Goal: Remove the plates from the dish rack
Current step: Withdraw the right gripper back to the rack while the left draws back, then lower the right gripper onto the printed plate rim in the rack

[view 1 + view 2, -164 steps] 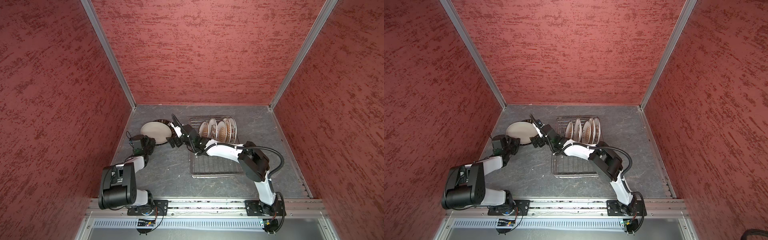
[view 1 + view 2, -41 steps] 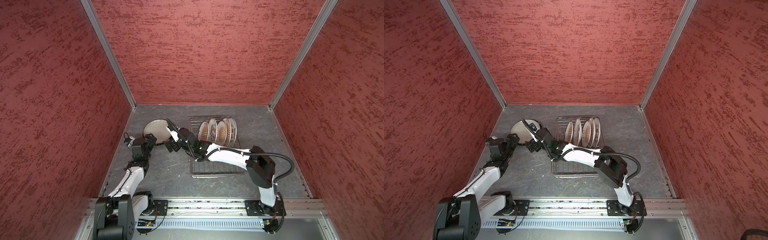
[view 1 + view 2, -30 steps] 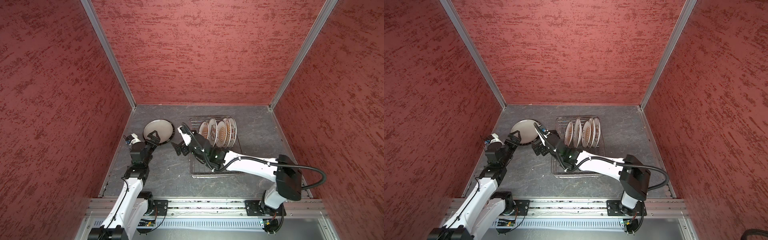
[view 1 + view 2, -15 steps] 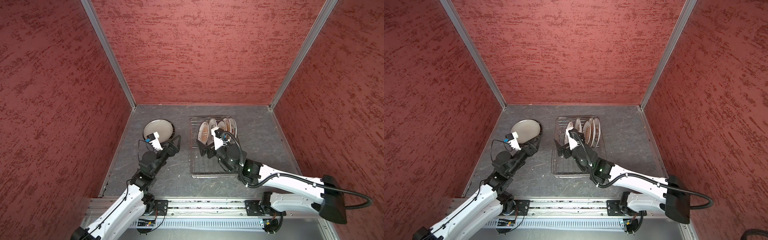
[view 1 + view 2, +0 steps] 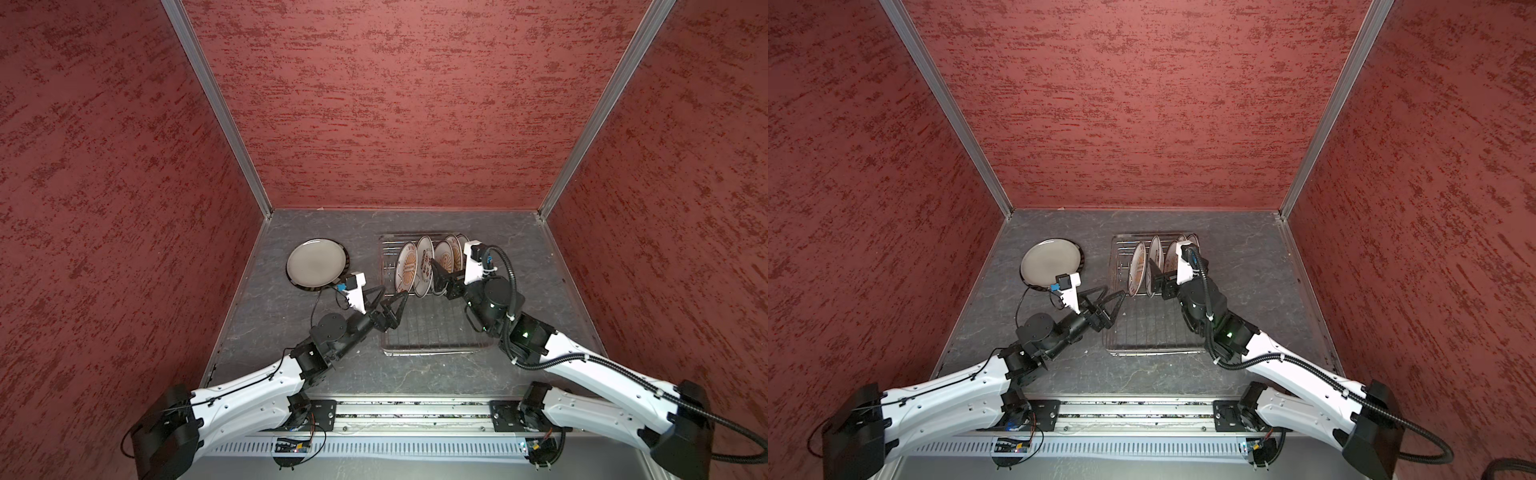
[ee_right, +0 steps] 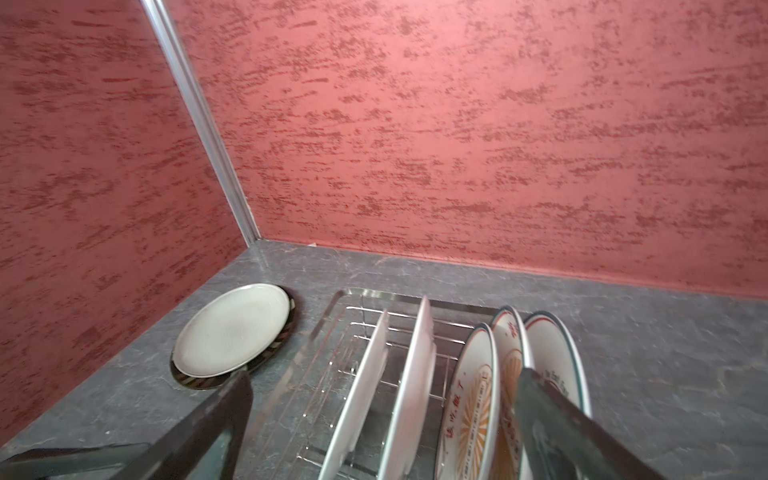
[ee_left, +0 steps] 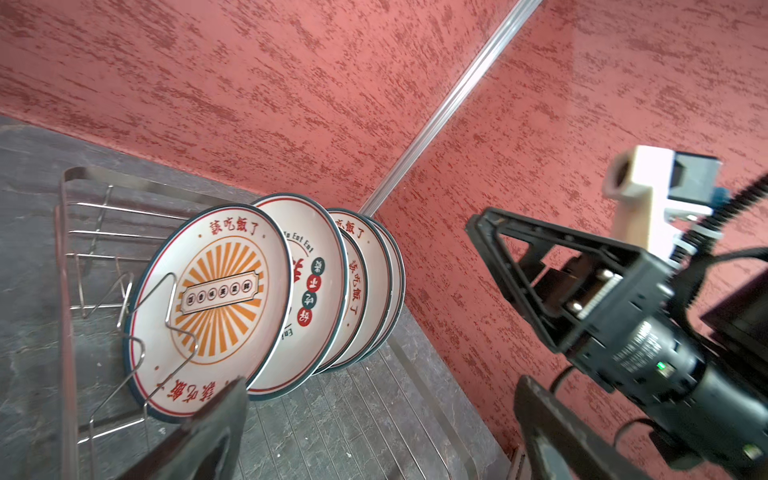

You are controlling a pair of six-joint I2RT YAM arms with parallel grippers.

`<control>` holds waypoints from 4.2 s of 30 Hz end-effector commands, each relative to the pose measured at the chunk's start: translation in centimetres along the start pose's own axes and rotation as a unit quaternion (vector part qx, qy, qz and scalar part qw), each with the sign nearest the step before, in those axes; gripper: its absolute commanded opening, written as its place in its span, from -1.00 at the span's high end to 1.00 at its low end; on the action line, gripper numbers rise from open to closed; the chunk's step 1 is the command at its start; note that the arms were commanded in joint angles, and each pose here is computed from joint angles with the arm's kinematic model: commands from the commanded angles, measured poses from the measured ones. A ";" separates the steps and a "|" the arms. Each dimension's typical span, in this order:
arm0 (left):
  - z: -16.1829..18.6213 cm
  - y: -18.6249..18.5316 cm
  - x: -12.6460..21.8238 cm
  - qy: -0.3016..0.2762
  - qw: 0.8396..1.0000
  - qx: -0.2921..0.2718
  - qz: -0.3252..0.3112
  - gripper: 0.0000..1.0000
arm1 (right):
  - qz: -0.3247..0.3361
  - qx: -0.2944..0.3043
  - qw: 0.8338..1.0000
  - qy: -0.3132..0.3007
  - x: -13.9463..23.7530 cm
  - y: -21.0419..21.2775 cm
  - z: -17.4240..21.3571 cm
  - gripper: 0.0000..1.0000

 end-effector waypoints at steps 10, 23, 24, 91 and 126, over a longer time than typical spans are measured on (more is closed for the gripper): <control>-0.2 -1.9 0.4 -0.044 0.998 -0.044 0.025 -0.99 | 0.049 -0.045 0.998 -0.008 -0.5 -3.0 -1.5 -0.97; -0.4 -2.4 1.4 -0.045 0.995 -0.050 0.069 -0.99 | 0.065 -0.041 0.997 0.001 -1.5 -3.4 -1.0 -0.72; -0.2 -2.5 1.2 -0.043 0.995 -0.050 0.071 -0.99 | 0.072 -0.036 0.997 0.007 -1.8 -3.4 -0.9 -0.70; 1.4 2.1 0.4 -0.009 0.999 -0.004 -0.030 -0.99 | 0.274 0.053 0.948 0.151 -13.3 -0.1 6.6 0.42; 1.0 2.6 1.4 -0.022 0.999 -0.007 -0.044 -0.99 | 0.317 0.148 0.936 0.034 -12.7 2.8 1.1 0.97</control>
Point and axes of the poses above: each gripper's point midway between its finger pads, its own x axis back along the fingers, its own y axis along the line the jaws close on, z = x × y, the point moved 9 cm from there along x, back along the fingers, and after that the axes turned 10 degrees about -x, right-handed, at the moved point
